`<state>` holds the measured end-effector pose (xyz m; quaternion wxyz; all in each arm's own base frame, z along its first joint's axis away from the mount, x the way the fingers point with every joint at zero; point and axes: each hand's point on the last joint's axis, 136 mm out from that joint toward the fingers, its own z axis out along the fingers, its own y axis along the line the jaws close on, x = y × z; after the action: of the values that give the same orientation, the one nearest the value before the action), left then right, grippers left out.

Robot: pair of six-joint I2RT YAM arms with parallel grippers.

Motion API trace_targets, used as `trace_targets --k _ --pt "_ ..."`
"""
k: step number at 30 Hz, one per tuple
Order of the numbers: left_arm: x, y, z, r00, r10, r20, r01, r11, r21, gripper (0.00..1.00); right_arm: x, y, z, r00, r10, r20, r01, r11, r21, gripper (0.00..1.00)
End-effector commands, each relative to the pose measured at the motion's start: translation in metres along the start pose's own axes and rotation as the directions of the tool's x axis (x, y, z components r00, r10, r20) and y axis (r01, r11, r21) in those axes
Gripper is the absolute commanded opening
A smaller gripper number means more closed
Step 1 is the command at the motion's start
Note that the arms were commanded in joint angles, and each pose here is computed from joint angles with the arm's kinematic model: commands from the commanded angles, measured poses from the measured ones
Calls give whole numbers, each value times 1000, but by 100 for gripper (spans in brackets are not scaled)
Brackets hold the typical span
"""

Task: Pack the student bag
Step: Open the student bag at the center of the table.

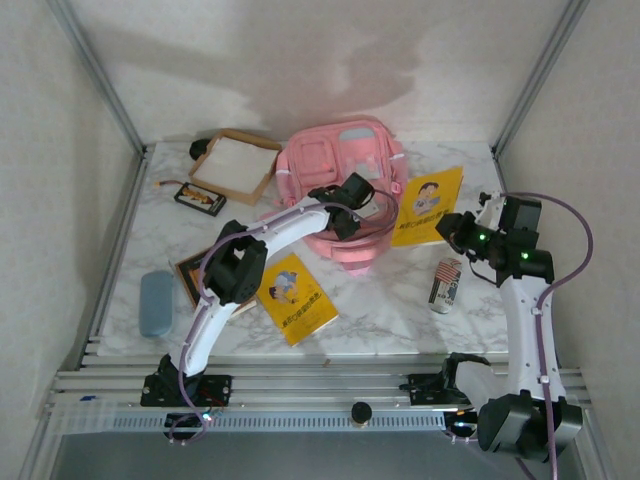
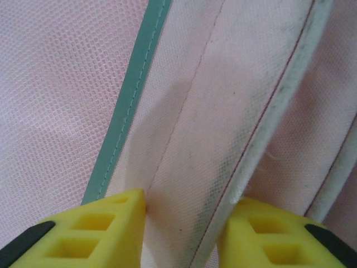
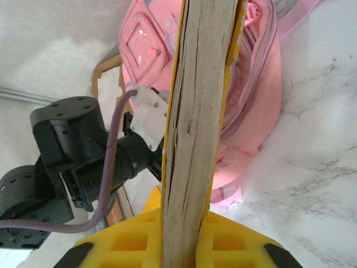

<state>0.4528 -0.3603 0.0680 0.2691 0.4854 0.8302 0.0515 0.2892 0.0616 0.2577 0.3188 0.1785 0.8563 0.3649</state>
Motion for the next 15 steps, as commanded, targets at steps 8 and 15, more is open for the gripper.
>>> trace_targets --k 8,15 --pt "-23 27 -24 998 -27 57 29 999 -43 0 -10 5 -7 996 -74 56 74 997 6 0" --pt "-57 60 -95 968 -125 218 149 984 -100 0 -5 -3 -10 996 -75 37 73 996 56 0"
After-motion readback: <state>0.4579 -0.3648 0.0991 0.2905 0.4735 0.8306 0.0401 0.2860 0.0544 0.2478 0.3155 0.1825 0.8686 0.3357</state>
